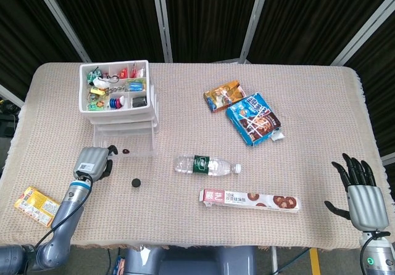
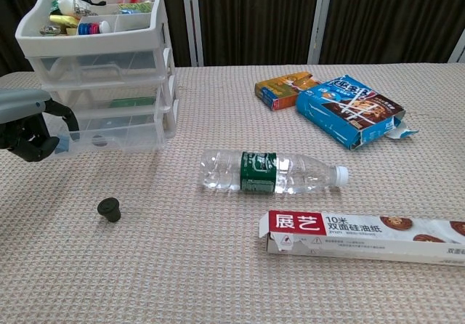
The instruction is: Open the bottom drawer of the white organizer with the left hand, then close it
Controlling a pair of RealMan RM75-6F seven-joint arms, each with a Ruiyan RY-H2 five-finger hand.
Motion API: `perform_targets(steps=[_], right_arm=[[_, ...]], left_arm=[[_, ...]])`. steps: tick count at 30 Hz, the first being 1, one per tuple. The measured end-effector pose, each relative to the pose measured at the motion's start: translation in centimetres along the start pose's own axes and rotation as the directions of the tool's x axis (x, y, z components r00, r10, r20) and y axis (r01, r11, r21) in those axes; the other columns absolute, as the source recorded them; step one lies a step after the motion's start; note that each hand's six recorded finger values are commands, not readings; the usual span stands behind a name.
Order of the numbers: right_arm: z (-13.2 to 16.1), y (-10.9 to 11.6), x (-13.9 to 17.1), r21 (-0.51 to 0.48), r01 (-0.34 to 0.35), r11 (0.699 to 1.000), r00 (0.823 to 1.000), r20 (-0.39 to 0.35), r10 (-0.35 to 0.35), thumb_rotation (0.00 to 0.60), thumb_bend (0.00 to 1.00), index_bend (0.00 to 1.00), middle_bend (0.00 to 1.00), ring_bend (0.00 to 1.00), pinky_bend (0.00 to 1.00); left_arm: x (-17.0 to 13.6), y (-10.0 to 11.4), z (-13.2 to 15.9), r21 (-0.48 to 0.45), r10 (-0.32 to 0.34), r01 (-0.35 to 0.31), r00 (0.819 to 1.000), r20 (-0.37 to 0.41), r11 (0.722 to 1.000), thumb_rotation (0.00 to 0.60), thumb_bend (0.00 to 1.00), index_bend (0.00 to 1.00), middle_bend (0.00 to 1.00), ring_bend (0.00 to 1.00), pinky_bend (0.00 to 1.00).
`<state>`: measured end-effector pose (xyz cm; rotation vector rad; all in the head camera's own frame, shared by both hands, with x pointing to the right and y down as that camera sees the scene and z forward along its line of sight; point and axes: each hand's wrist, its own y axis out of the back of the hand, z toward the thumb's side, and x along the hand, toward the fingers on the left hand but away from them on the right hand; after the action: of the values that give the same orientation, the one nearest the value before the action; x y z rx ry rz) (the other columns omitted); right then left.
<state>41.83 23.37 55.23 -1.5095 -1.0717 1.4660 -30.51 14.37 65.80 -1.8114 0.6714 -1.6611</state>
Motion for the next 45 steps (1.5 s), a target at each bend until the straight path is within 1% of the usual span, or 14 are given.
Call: perform_targets(steps=[2, 4, 7, 10, 13, 16, 19, 24, 26, 28, 31, 34, 40, 45], right_arm=[[0.0, 0.0, 0.0, 0.000, -0.001, 1.000, 1.000, 0.001, 0.001, 0.600, 0.01, 0.16, 0.00, 0.00, 0.00], [0.0, 0.0, 0.0, 0.000, -0.001, 1.000, 1.000, 0.001, 0.001, 0.600, 0.01, 0.16, 0.00, 0.00, 0.00], [0.0, 0.0, 0.0, 0.001, 0.000, 1.000, 1.000, 0.002, 0.000, 0.600, 0.01, 0.16, 0.00, 0.00, 0.00], [0.0, 0.0, 0.0, 0.001, -0.001, 1.000, 1.000, 0.003, 0.001, 0.600, 0.01, 0.16, 0.00, 0.00, 0.00], [0.0, 0.0, 0.0, 0.002, 0.000, 1.000, 1.000, 0.003, 0.000, 0.600, 0.01, 0.16, 0.00, 0.00, 0.00], [0.0, 0.0, 0.0, 0.002, 0.001, 1.000, 1.000, 0.004, -0.001, 0.600, 0.01, 0.16, 0.00, 0.00, 0.00], [0.0, 0.0, 0.0, 0.001, 0.001, 1.000, 1.000, 0.004, -0.001, 0.600, 0.01, 0.16, 0.00, 0.00, 0.00], [0.0, 0.0, 0.0, 0.001, 0.000, 1.000, 1.000, 0.003, 0.000, 0.600, 0.01, 0.16, 0.00, 0.00, 0.00], [0.0, 0.0, 0.0, 0.002, 0.000, 1.000, 1.000, 0.003, 0.000, 0.600, 0.01, 0.16, 0.00, 0.00, 0.00], [0.0, 0.0, 0.0, 0.002, 0.001, 1.000, 1.000, 0.004, -0.001, 0.600, 0.01, 0.16, 0.00, 0.00, 0.00], [0.0, 0.0, 0.0, 0.003, 0.002, 1.000, 1.000, 0.005, -0.002, 0.600, 0.01, 0.16, 0.00, 0.00, 0.00], [-0.1, 0.0, 0.0, 0.003, 0.002, 1.000, 1.000, 0.007, -0.002, 0.600, 0.01, 0.16, 0.00, 0.00, 0.00], [-0.1, 0.0, 0.0, 0.000, 0.000, 1.000, 1.000, 0.008, 0.000, 0.600, 0.01, 0.16, 0.00, 0.00, 0.00], [-0.1, 0.0, 0.0, -0.002, 0.000, 1.000, 1.000, 0.008, 0.000, 0.600, 0.01, 0.16, 0.00, 0.00, 0.00]], left_arm=[[-0.2, 0.0, -0.1, 0.002, 0.004, -0.004, 1.000, 0.005, 1.000, 0.600, 0.64, 0.32, 0.84, 0.83, 0.80], [-0.3, 0.0, -0.3, 0.013, 0.011, -0.012, 1.000, 0.008, 1.000, 0.600, 0.64, 0.26, 0.79, 0.79, 0.76], [-0.4, 0.2, -0.4, 0.039, 0.033, -0.034, 0.999, 0.016, 0.999, 0.600, 0.60, 0.16, 0.63, 0.63, 0.63], [-0.7, 0.6, -0.4, 0.065, 0.066, -0.068, 0.997, 0.031, 0.996, 0.600, 0.54, 0.12, 0.46, 0.49, 0.52], [-1.0, 1.0, -0.3, 0.088, 0.101, -0.105, 0.994, 0.052, 0.990, 0.600, 0.45, 0.08, 0.35, 0.40, 0.46], [-1.5, 1.5, -0.3, 0.100, 0.128, -0.135, 0.989, 0.071, 0.986, 0.600, 0.41, 0.07, 0.29, 0.34, 0.44], [-2.2, 1.7, 0.0, 0.087, 0.132, -0.139, 0.987, 0.087, 0.986, 0.600, 0.40, 0.07, 0.28, 0.34, 0.44], [-4.2, 2.2, 1.1, 0.085, 0.131, -0.144, 0.980, 0.147, 0.986, 0.600, 0.39, 0.07, 0.33, 0.41, 0.51], [-5.1, 2.1, 1.6, 0.101, 0.126, -0.146, 0.976, 0.180, 0.984, 0.600, 0.38, 0.07, 0.42, 0.48, 0.57], [-5.9, 2.0, 2.2, 0.120, 0.122, -0.149, 0.970, 0.211, 0.981, 0.600, 0.38, 0.08, 0.57, 0.59, 0.65], [-6.7, 1.3, 2.9, 0.149, 0.108, -0.148, 0.963, 0.245, 0.978, 0.600, 0.38, 0.10, 0.73, 0.72, 0.74], [-6.8, 0.0, 3.6, 0.168, 0.080, -0.127, 0.962, 0.262, 0.978, 0.600, 0.36, 0.13, 0.82, 0.80, 0.80], [-6.3, -2.0, 3.8, 0.219, 0.028, -0.087, 0.966, 0.257, 0.972, 0.600, 0.33, 0.19, 0.89, 0.86, 0.84], [-5.3, -3.3, 3.5, 0.242, -0.013, -0.043, 0.974, 0.224, 0.969, 0.600, 0.33, 0.23, 0.91, 0.87, 0.85]])
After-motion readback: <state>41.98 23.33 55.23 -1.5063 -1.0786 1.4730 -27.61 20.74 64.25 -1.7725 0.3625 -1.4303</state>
